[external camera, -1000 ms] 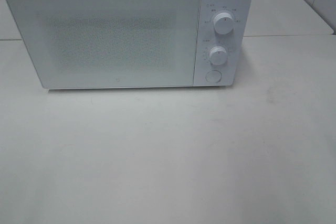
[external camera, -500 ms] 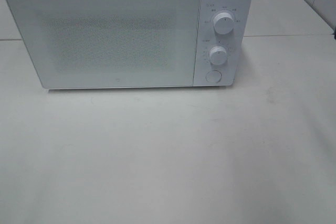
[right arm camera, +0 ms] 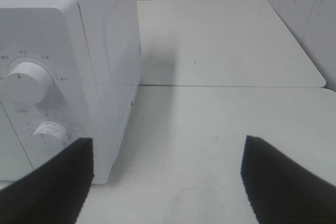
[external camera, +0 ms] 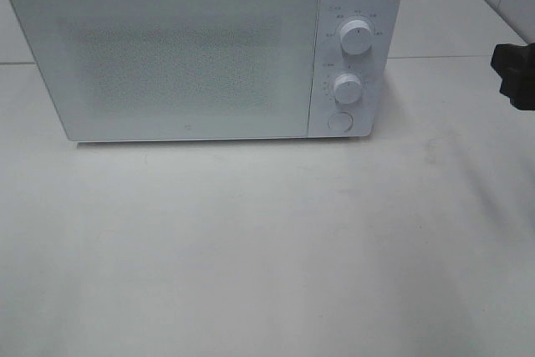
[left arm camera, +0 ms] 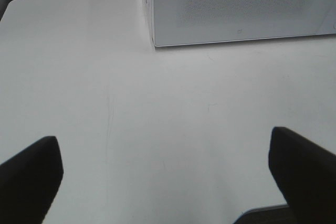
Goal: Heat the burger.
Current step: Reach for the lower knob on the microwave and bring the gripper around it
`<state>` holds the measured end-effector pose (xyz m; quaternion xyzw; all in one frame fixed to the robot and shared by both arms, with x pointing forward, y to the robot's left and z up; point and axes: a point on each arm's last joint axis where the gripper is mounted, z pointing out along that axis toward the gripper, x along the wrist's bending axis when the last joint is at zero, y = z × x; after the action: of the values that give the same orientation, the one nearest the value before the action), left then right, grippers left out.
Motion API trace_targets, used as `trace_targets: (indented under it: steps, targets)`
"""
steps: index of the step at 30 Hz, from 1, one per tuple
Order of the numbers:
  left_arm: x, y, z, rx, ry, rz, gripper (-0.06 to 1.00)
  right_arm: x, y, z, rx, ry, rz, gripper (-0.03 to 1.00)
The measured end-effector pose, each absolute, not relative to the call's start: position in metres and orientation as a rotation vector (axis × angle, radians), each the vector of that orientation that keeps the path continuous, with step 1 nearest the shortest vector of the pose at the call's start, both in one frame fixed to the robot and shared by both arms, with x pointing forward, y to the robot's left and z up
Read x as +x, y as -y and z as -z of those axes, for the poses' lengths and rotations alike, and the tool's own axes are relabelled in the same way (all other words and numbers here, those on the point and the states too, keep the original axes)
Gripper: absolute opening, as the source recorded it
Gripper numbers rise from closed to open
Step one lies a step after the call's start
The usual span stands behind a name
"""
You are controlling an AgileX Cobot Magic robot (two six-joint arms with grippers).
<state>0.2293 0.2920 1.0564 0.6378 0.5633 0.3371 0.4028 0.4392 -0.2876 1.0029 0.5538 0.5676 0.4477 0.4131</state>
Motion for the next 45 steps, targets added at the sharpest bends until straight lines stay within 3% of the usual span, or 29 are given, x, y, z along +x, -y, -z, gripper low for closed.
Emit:
trace_targets:
  steps: [6,19,29,45]
  targets:
    - [0.229,-0.292,-1.056,1.611,-1.423,-0.852,0.99,0.438,0.288,-0.989,1.34,-1.337,-1.149,0.75]
    - [0.229,-0.292,-1.056,1.611,-1.423,-0.851,0.99,0.44,0.246,-0.976,1.201,-1.268,-1.168,0.75]
    - [0.229,-0.292,-1.056,1.611,-1.423,-0.851,0.99,0.436,0.208,-0.944,1.283,-1.374,-1.109,0.75]
    - [0.229,-0.292,-1.056,1.611,-1.423,-0.851,0.99,0.468,0.168,-0.938,1.267,-1.39,-1.139,0.75]
